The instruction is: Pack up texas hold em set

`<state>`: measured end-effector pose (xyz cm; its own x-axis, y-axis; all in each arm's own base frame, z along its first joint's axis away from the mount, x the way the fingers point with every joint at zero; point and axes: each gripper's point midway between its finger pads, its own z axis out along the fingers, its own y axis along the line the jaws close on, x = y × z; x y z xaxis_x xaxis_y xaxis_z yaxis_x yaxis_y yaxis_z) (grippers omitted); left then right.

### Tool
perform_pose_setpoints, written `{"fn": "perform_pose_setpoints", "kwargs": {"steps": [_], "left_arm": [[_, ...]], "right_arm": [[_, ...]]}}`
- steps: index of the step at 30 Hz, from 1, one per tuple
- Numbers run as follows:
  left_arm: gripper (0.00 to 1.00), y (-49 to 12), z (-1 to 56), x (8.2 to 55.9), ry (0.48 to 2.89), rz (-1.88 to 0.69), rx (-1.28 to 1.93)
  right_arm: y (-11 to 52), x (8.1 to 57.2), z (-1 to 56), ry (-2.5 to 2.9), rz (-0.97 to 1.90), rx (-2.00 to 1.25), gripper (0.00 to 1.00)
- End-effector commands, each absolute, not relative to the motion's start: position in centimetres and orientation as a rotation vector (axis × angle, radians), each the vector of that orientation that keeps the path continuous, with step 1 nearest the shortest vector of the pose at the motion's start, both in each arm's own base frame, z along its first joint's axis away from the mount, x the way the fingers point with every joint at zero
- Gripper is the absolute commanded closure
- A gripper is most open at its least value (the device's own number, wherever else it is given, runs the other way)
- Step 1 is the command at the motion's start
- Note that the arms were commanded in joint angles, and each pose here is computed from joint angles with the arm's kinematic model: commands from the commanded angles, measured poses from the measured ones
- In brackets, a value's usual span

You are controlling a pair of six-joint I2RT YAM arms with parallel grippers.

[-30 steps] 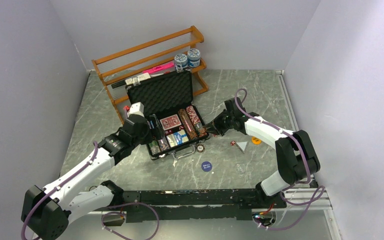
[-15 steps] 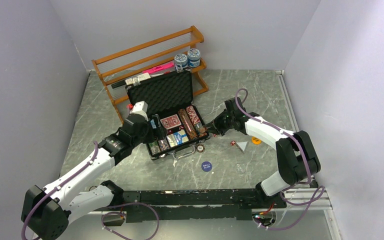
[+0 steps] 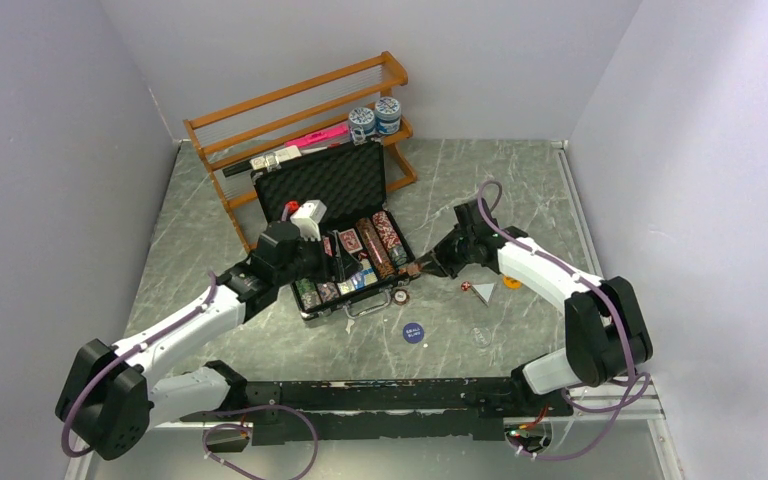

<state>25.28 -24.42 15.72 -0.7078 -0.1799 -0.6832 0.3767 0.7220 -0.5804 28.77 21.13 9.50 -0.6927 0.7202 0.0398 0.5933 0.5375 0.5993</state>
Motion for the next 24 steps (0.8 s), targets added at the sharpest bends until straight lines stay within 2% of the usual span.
{"fn": "perform_pose_setpoints", "kwargs": {"steps": [1,24], "left_arm": [[0.29,-25.4,17.8,25.8,2.086,-0.980,0.216],[0.27,-24.6,17.1,26.0,2.098,-0.925,0.193]], "right_arm": [[21.4,27.3,9.3,2.616,0.905,1.096,0.81],[23.5,31.1,10.1,2.561,1.000,1.074,0.82]]}}
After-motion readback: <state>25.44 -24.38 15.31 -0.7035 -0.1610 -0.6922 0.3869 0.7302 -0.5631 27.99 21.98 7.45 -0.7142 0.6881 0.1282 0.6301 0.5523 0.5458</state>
